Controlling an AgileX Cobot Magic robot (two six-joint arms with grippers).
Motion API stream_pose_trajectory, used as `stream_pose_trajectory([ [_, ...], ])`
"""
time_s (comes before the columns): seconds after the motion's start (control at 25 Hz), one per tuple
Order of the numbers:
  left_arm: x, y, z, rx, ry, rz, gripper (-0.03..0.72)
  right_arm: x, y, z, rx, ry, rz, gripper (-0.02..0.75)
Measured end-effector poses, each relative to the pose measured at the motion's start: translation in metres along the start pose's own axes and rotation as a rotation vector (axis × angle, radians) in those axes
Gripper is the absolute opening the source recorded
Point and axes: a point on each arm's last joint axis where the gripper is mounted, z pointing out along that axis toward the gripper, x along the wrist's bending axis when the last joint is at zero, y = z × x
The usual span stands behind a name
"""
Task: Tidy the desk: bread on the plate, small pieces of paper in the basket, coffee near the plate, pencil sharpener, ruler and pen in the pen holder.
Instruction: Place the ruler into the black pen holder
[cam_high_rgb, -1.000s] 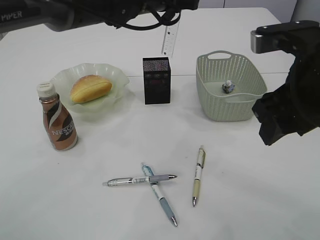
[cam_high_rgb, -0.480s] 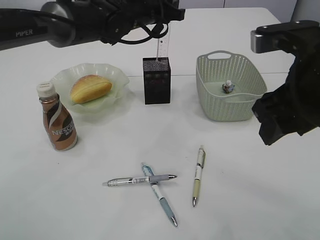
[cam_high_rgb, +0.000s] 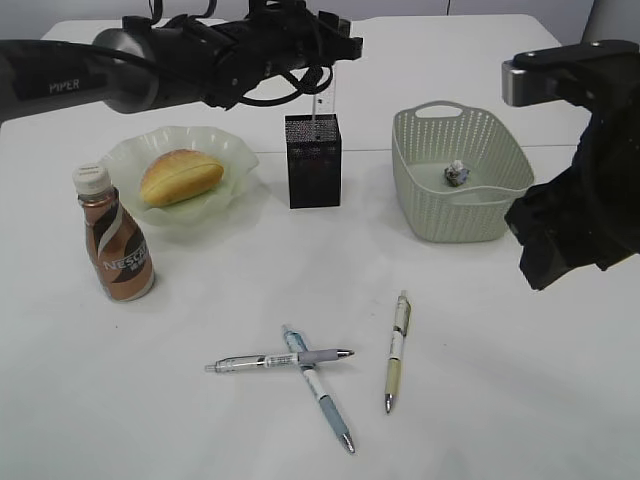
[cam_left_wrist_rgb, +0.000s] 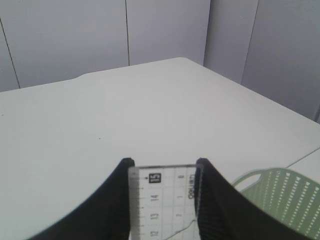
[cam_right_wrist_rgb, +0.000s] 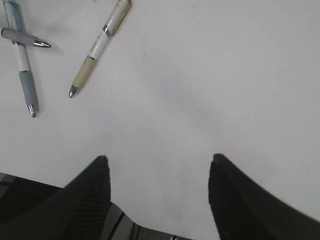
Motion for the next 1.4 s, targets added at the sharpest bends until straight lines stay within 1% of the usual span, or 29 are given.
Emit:
stream_pose_trajectory([
  [0.48,0.0021,0.0004,-0.0001,-0.003,0.004,-0.007,0.270,-0.0003,0.0001,0.0000,-0.001,-0.003,-0.001,0.484],
  [0.68,0.0029,-0.0002,-0.0001,0.003,0.012,-0.046,0.272,-0.0003,0.0001,0.0000,-0.001,-0.003,-0.001,0.484],
  [0.84,0.0030,-0.0002,-0.0001,0.002,0.014,-0.056,0.283,-0.0003,0.0001,0.0000,-0.001,-0.003,-0.001,0.485],
  [1.2,0.0031,-0.0002,-0.0001,0.002,0.014,-0.059,0.342,-0.0003,0.0001,0.0000,-0.001,-0.003,-0.001,0.484],
  [1.4,0.0031,-0.0002,-0.0001,0.002,0.014,-0.059,0.350,-0.0003,0.0001,0.0000,-0.001,-0.003,-0.001,0.484],
])
